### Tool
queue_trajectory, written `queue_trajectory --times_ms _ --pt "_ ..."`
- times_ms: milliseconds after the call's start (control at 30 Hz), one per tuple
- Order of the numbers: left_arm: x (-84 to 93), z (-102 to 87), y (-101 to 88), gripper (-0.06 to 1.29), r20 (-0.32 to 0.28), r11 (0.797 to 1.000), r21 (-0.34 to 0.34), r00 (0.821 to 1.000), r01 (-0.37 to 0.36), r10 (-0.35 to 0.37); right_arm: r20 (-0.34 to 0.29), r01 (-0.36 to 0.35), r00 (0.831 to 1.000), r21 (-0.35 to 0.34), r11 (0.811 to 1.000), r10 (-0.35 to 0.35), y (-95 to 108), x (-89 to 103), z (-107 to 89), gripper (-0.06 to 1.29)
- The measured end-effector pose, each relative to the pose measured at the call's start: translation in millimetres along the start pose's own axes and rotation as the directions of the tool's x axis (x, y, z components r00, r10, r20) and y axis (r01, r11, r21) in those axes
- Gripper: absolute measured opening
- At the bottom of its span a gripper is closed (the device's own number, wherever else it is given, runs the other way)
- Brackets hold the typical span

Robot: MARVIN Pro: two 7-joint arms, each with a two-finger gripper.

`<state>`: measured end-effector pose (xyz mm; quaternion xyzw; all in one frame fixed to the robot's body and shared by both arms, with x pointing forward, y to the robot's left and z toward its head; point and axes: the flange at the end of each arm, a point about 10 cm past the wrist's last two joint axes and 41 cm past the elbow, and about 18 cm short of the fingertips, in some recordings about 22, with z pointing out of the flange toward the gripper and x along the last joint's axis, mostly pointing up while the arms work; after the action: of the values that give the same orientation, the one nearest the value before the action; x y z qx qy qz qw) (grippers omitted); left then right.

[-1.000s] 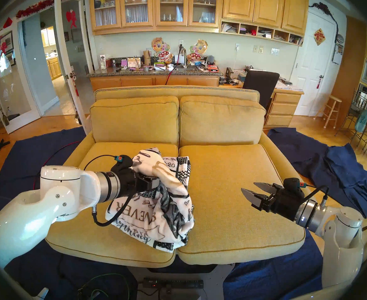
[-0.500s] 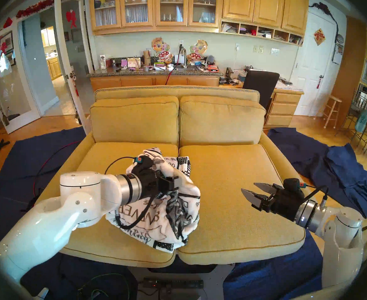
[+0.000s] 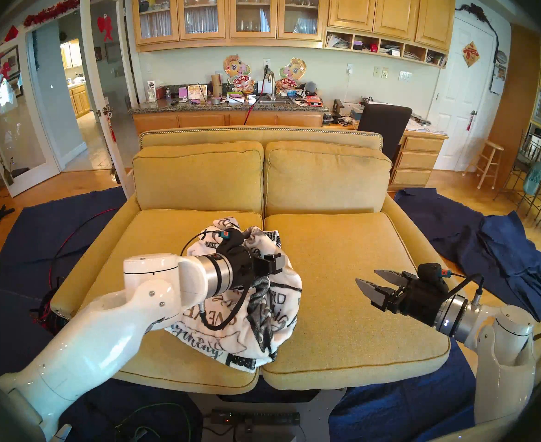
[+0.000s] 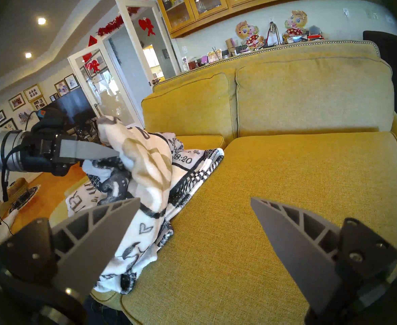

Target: Fold the blanket in half twice

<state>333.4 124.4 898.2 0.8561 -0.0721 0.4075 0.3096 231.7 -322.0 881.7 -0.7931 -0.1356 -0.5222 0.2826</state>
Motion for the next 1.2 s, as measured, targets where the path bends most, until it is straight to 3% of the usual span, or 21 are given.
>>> queue_trajectory --times_ms 300,333,500,800,933,1067,1200 --pt "8.5 21.2 2.3 1.21 -0.035 1.0 -0.002 0.999 0.031 -0.031 0.001 0.0 1.0 0.0 1.0 0.0 0 -0.3 0.0 1.22" --pt "12.6 31.9 4.4 1.21 -0.051 0.999 -0.003 0.998 0.047 -0.047 0.001 0.0 1.0 0.0 1.0 0.0 0 -0.3 0.0 1.22" --pt "14.9 38.6 6.1 1.21 -0.059 0.999 0.0 0.997 0.05 -0.05 0.001 0.0 1.0 0.0 1.0 0.0 0 -0.2 0.0 1.22" --pt "31.7 68.2 -16.1 1.21 -0.12 0.992 0.026 0.986 0.123 -0.119 -0.001 0.004 1.0 0.002 1.0 -0.004 0 1.1 0.0 1.22" --pt "40.6 68.5 -22.2 1.21 -0.142 0.992 -0.002 0.982 0.125 -0.124 -0.003 0.005 1.0 0.003 1.0 -0.005 -1 1.8 0.0 1.22" --pt "47.3 54.2 -18.2 1.21 -0.152 0.993 -0.067 0.983 0.097 -0.106 -0.004 0.006 1.0 0.003 1.0 -0.006 -1 2.2 0.1 1.22" --pt "41.4 40.6 -15.7 1.21 -0.125 0.99 -0.117 0.988 0.074 -0.089 -0.004 0.007 1.0 0.004 1.0 -0.007 -1 2.5 0.1 1.22"
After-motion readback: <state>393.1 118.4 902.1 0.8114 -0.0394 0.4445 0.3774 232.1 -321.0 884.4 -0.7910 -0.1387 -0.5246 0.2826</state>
